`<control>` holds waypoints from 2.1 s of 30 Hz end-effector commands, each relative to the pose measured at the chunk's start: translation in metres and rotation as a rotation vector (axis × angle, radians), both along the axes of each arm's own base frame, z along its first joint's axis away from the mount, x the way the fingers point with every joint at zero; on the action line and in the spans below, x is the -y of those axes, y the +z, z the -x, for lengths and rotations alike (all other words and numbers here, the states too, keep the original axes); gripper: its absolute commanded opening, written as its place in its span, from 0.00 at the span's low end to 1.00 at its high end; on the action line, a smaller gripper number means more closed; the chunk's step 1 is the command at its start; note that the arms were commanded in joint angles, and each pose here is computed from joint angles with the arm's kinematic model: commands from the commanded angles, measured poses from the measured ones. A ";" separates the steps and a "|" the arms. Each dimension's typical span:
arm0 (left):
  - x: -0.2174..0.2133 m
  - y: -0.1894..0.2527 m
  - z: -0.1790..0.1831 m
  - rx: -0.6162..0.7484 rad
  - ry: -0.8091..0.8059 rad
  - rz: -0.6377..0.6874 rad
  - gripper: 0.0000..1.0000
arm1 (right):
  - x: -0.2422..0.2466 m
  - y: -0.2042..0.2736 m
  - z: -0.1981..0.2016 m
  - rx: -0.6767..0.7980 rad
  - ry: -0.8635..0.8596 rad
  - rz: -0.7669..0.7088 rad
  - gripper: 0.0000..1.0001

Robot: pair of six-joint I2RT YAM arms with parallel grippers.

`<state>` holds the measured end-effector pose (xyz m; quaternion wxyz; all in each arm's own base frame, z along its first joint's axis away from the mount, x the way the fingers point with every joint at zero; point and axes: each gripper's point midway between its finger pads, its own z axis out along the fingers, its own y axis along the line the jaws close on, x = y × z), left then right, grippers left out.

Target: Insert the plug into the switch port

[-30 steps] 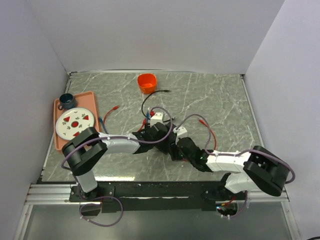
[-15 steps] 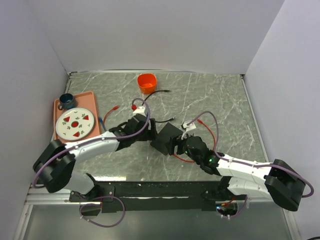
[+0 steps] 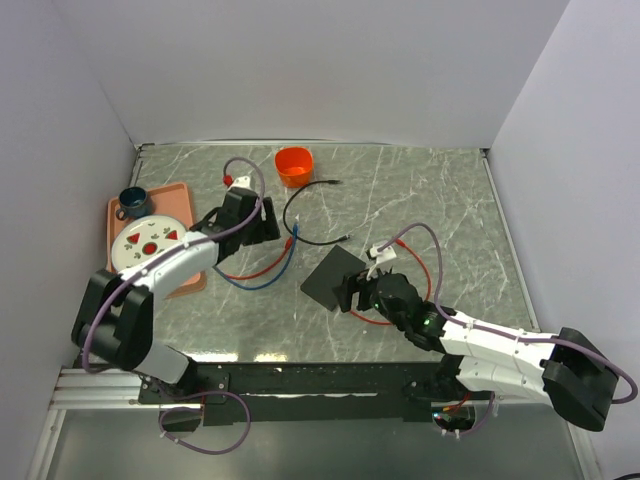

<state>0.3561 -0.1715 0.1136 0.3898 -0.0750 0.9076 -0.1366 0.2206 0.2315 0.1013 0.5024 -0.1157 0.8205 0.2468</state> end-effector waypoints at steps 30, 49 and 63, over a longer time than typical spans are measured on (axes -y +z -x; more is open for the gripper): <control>0.077 -0.070 -0.081 -0.070 -0.182 -0.216 0.52 | 0.019 0.015 -0.009 0.031 -0.087 0.016 0.93; 0.095 0.146 -0.089 0.294 -0.216 -0.028 0.01 | 0.021 0.031 -0.008 0.058 -0.089 -0.012 0.93; 0.100 0.358 0.098 0.757 -0.695 0.523 0.01 | 0.029 0.141 0.036 0.323 0.125 -0.231 0.98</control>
